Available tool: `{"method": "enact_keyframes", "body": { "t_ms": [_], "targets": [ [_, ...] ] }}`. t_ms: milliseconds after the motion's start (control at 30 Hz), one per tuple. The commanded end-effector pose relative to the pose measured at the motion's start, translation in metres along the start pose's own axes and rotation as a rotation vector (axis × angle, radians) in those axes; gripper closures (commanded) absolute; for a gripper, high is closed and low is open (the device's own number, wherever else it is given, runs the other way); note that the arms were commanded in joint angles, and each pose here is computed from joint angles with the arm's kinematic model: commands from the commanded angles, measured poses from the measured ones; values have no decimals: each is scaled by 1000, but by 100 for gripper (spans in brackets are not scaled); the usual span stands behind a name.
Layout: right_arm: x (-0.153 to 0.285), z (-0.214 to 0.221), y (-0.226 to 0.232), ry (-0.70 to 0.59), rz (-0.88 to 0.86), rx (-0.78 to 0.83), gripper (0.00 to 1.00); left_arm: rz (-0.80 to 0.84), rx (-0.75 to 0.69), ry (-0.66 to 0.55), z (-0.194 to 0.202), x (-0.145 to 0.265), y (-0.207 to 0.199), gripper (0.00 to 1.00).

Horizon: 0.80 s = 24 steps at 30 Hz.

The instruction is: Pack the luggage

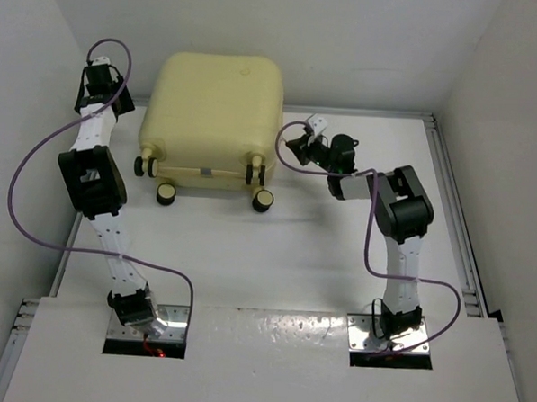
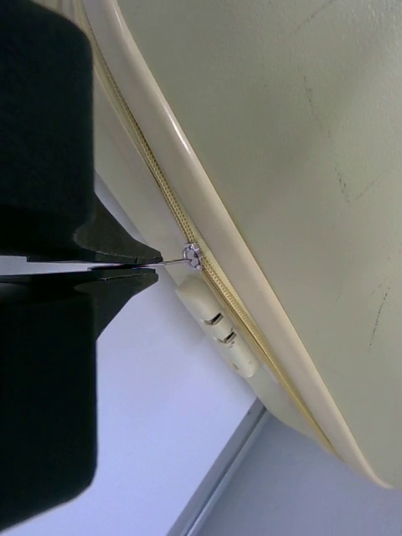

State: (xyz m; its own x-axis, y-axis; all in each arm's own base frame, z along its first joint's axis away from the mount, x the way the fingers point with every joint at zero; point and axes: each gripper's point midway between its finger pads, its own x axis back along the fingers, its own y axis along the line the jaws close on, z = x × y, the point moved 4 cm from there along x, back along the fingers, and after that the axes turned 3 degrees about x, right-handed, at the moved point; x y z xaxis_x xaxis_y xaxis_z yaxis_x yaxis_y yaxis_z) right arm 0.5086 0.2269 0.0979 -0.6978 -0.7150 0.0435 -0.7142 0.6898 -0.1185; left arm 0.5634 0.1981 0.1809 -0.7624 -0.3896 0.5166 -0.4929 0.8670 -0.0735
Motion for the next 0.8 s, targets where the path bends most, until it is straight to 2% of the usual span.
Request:
{"method": "enact_keyframes", "body": {
  "t_ms": [0,100,200,267,333,367,400,433,600,667,700,733,767],
  "targets": [
    [50,-11,-57,11,179,38,100,178,-45,-87,-28,10,-42,41],
    [68,-14,-34,20,123,24,100,218,-79,-95,-29,20,-51,37],
    [76,-25,-7,13,47,13,100,279,-101,-134,-44,47,-56,33],
    [72,-30,16,6,-24,10,100,319,-125,-182,-64,77,-54,30],
    [67,-37,36,-3,-87,5,100,372,-143,-169,-59,94,-51,30],
    [67,-39,44,-4,-113,4,100,395,-181,-221,-75,121,-47,30],
    [67,-39,52,-6,-147,1,100,459,-213,-199,-63,130,-48,30],
    [64,-46,67,-10,-187,-6,100,524,-282,-226,-62,156,-51,30],
    [59,-54,109,12,-270,-47,100,668,-418,-272,-48,229,-54,31],
    [60,-51,117,36,-252,-55,100,789,-494,-235,-25,254,-67,34],
    [59,-53,122,36,-257,-53,100,814,-531,-257,-27,276,-70,34],
    [57,-56,126,45,-250,-67,100,835,-542,-199,-11,284,-72,34],
    [57,-56,129,48,-253,-75,100,850,-554,-191,-7,294,-75,34]
  ]
}}
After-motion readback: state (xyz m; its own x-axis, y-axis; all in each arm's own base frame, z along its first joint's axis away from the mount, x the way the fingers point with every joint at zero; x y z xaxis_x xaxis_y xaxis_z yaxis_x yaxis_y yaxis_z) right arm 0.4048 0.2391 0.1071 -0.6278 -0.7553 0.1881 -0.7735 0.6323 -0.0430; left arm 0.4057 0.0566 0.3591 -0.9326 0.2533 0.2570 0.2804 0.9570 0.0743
